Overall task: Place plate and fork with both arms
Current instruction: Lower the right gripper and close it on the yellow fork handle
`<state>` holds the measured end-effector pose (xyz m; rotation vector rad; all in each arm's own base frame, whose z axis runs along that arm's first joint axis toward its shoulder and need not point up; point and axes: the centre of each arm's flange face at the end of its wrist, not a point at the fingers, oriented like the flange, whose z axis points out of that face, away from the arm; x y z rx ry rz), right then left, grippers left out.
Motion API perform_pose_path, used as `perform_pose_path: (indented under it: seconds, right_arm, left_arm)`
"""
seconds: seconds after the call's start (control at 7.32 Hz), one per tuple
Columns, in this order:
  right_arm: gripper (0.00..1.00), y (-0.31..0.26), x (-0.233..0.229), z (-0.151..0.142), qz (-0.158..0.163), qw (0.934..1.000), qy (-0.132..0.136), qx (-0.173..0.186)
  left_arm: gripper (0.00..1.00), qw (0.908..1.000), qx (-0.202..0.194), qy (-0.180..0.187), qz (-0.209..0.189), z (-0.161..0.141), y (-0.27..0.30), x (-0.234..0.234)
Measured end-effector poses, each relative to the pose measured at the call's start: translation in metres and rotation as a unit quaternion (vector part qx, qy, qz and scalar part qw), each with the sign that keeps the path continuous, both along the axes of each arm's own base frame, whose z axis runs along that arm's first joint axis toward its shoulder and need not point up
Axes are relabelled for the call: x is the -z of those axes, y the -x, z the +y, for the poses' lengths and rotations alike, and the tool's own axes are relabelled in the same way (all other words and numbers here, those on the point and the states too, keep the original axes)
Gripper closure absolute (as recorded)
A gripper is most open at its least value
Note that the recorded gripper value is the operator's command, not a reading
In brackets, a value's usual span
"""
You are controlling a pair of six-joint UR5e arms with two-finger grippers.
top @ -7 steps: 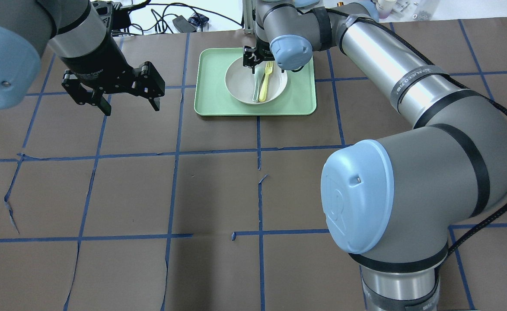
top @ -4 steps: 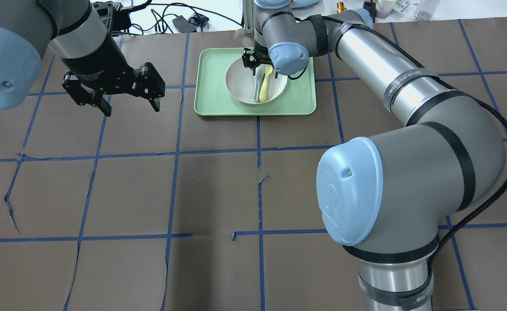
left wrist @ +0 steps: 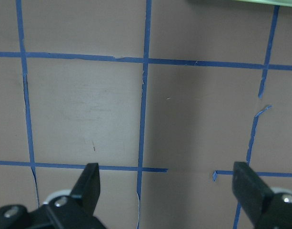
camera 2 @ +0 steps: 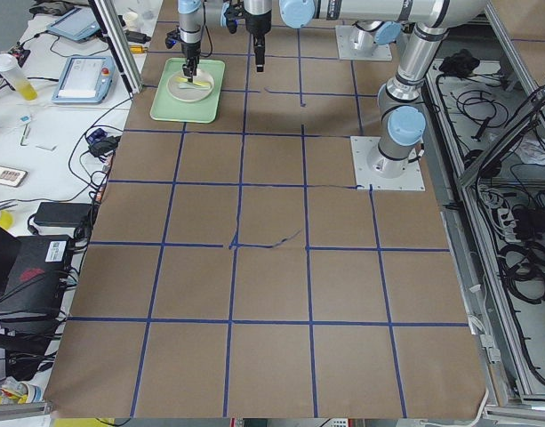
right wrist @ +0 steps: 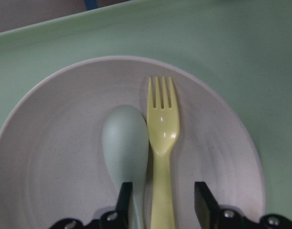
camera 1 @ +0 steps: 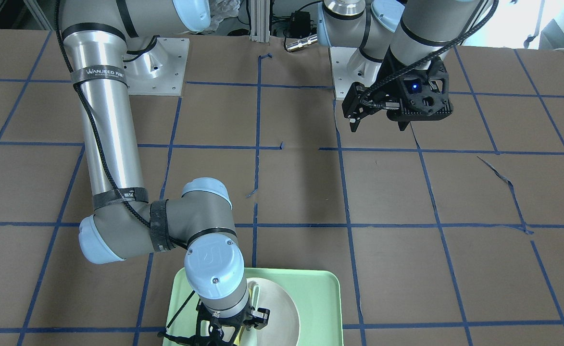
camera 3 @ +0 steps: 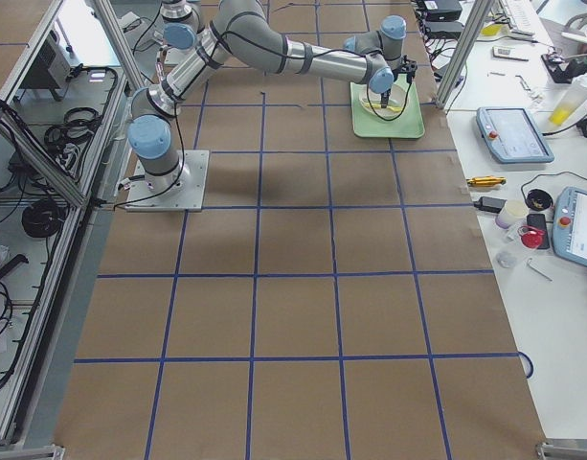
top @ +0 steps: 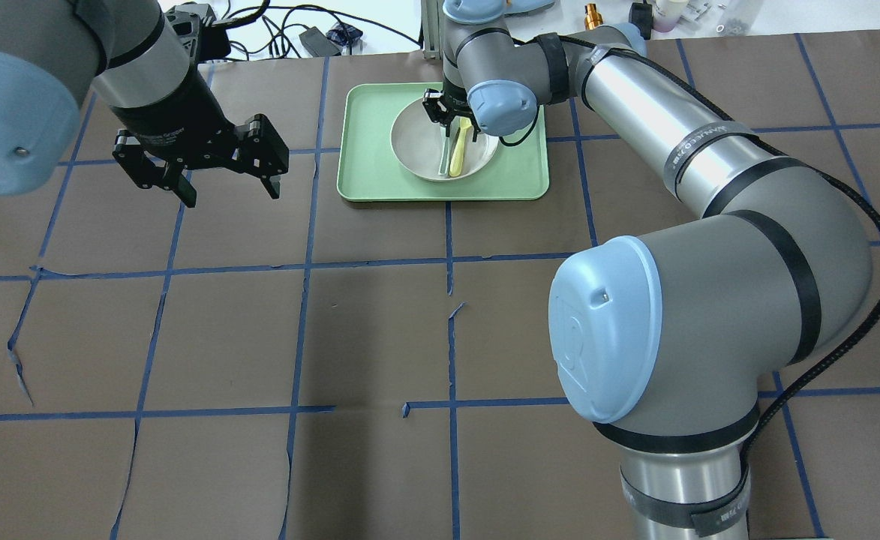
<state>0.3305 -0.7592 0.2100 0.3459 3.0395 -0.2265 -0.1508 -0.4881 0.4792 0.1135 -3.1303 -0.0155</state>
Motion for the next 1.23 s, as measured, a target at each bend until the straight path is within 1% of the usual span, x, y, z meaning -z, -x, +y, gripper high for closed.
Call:
perform_pose_path:
  seconds: [0.14, 0.27, 0.41, 0.55, 0.82, 1.23]
  right_arm:
    - [0.56, 0.0012, 0.002, -0.0002, 0.0, 1.0, -0.002, 0.002]
    - [0.62, 0.0026, 0.0043, -0.0001, 0.001, 1.0, -0.004, 0.003]
    - [0.66, 0.0038, 0.0064, 0.0004, 0.002, 1.0, -0.005, 0.003]
    - [0.68, 0.0048, 0.0084, 0.001, 0.003, 1.0, -0.007, 0.003]
    - [0.67, 0.0054, 0.0092, 0.0014, 0.003, 1.0, -0.008, 0.003]
    - [0.67, 0.0046, 0.0025, -0.0023, 0.001, 1.0, 0.004, -0.004]
  left_arm:
    - [0.0, 1.0, 0.0, 0.0, 0.0, -0.0002, 0.0, 0.0003]
    - [0.0, 1.0, 0.0, -0.001, 0.0, -0.0005, 0.0, 0.001]
    - [0.0, 1.0, 0.0, -0.001, 0.0, -0.0009, 0.0, 0.0016]
    - [0.0, 1.0, 0.0, -0.002, 0.0, -0.0013, 0.0001, 0.0021]
    - [0.0, 1.0, 0.0, -0.002, 0.0, -0.0015, 0.0001, 0.0025]
    - [0.0, 1.0, 0.0, -0.002, 0.0, -0.0013, 0.0, 0.0021]
